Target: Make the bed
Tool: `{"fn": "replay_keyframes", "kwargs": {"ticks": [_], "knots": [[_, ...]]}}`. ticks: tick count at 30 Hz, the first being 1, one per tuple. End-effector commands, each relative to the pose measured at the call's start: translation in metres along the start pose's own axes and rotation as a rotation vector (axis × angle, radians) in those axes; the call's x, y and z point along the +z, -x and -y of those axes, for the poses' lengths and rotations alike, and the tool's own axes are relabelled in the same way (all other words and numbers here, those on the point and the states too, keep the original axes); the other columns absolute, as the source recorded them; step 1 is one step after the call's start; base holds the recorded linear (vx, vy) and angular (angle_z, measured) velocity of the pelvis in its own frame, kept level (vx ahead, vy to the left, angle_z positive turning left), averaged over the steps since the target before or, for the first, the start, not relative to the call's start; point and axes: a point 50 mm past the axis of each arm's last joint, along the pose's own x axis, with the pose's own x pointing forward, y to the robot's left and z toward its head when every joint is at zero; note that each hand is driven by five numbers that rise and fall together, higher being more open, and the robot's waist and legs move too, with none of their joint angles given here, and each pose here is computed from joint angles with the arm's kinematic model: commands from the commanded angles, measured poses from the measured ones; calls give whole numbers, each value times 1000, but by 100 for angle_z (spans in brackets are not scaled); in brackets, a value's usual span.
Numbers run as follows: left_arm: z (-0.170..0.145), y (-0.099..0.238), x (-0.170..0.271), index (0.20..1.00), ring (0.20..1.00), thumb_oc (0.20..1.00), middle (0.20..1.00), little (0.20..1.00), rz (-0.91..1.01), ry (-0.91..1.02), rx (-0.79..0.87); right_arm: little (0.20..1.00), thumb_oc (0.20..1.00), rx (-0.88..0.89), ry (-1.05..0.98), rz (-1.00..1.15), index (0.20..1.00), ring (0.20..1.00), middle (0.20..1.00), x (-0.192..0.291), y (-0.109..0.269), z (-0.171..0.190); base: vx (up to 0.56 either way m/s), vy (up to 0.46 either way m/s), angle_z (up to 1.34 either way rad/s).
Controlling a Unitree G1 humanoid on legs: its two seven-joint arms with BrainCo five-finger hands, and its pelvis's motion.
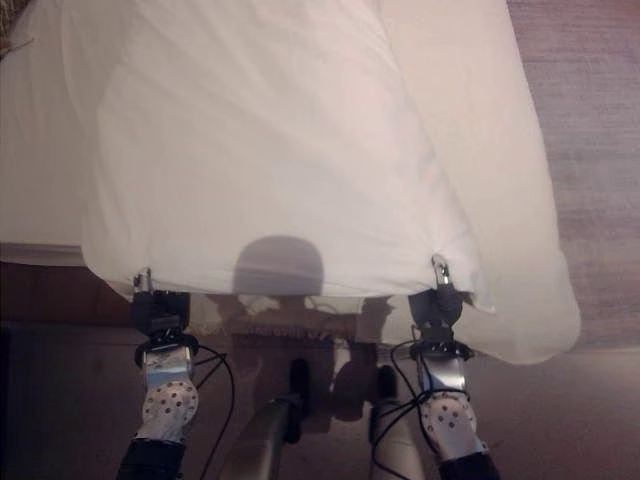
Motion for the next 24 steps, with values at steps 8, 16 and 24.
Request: {"fn": "replay_keyframes", "kwargs": {"ticks": [8, 16, 24], "knots": [[12, 8, 15, 200, 200, 200, 200, 200, 97, 15, -65, 200, 200, 7, 70, 126, 200, 200, 200, 30, 8, 6, 6, -54, 6], [17, 14, 10, 200, 200, 200, 200, 200, 78, 36, -107, 200, 200, 18, 74, 137, 200, 200, 200, 31, 1, 3, 2, -48, 11], [30, 12, 14, 200, 200, 200, 200, 200, 94, 17, -175, 200, 200, -13, 56, 132, 200, 200, 200, 27, 3, 11, 61, 365, 3]]}}
